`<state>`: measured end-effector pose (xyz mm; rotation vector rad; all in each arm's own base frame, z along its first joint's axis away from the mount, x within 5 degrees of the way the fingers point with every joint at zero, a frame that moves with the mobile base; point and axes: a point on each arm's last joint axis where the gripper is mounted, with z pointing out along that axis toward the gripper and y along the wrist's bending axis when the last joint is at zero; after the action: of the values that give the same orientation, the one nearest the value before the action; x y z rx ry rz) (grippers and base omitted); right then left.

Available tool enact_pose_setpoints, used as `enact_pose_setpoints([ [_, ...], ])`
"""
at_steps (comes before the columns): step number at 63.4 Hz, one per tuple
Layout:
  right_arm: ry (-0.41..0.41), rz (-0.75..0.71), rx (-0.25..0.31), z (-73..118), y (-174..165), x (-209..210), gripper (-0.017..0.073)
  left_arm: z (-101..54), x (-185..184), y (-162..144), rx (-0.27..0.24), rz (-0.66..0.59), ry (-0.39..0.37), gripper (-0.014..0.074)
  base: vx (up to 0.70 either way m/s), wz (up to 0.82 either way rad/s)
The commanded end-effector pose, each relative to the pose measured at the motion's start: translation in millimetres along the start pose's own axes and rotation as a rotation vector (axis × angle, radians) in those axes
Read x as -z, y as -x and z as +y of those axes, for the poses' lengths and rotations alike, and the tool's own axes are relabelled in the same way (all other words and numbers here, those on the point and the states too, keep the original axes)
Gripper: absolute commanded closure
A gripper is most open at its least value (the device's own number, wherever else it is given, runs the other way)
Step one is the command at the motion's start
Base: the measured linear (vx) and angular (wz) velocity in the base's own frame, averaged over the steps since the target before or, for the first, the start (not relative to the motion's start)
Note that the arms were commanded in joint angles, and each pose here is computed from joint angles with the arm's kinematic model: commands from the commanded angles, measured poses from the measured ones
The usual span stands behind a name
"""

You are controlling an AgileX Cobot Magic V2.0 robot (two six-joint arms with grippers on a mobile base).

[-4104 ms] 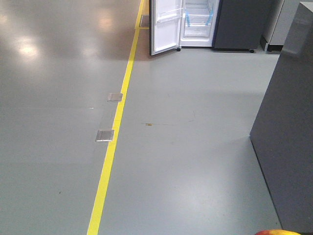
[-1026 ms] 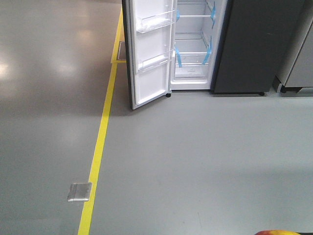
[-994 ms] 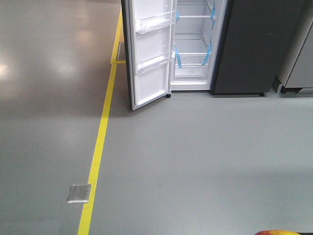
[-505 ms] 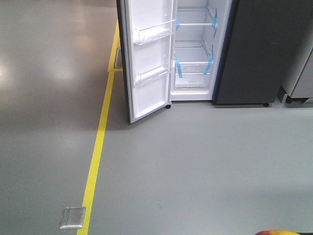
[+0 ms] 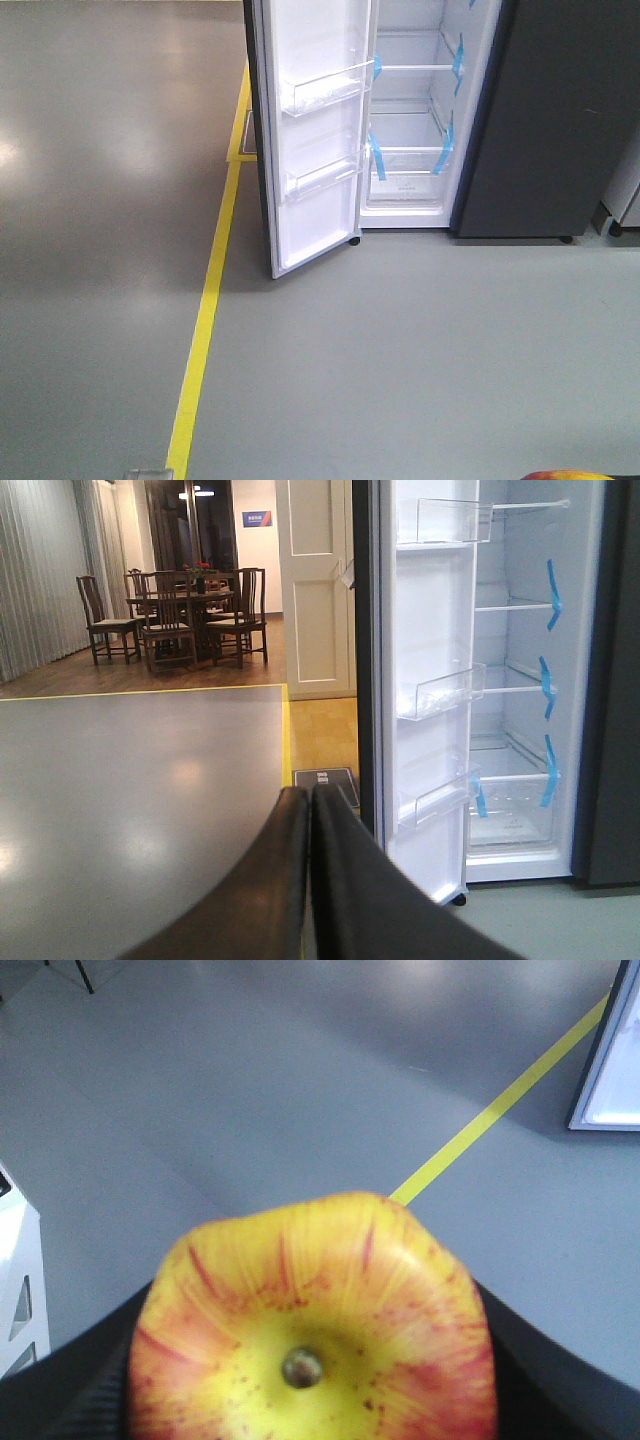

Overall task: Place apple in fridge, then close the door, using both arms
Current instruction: 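Drive closer to the open fridge door bins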

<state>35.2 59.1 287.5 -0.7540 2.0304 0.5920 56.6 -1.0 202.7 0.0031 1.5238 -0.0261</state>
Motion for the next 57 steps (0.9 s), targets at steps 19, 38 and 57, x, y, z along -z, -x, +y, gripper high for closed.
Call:
enact_pose_setpoints([
  [19, -0.001, -0.077, -0.009, 0.5, 11.9, 3.1, 0.0203, -0.5, 0.8, 0.0, 0.005, -0.066, -0.006, 0.0600, 0.22, 0.04],
  [38, -0.001, -0.077, -0.009, 0.5, 11.9, 3.1, 0.0203, -0.5, 0.8, 0.0, 0.005, -0.066, -0.006, 0.0600, 0.20, -0.01],
  [57, -0.001, -0.077, -0.009, 0.5, 11.9, 3.1, 0.0203, -0.5, 0.8, 0.0, 0.005, -0.066, -0.006, 0.0600, 0.19, -0.04],
])
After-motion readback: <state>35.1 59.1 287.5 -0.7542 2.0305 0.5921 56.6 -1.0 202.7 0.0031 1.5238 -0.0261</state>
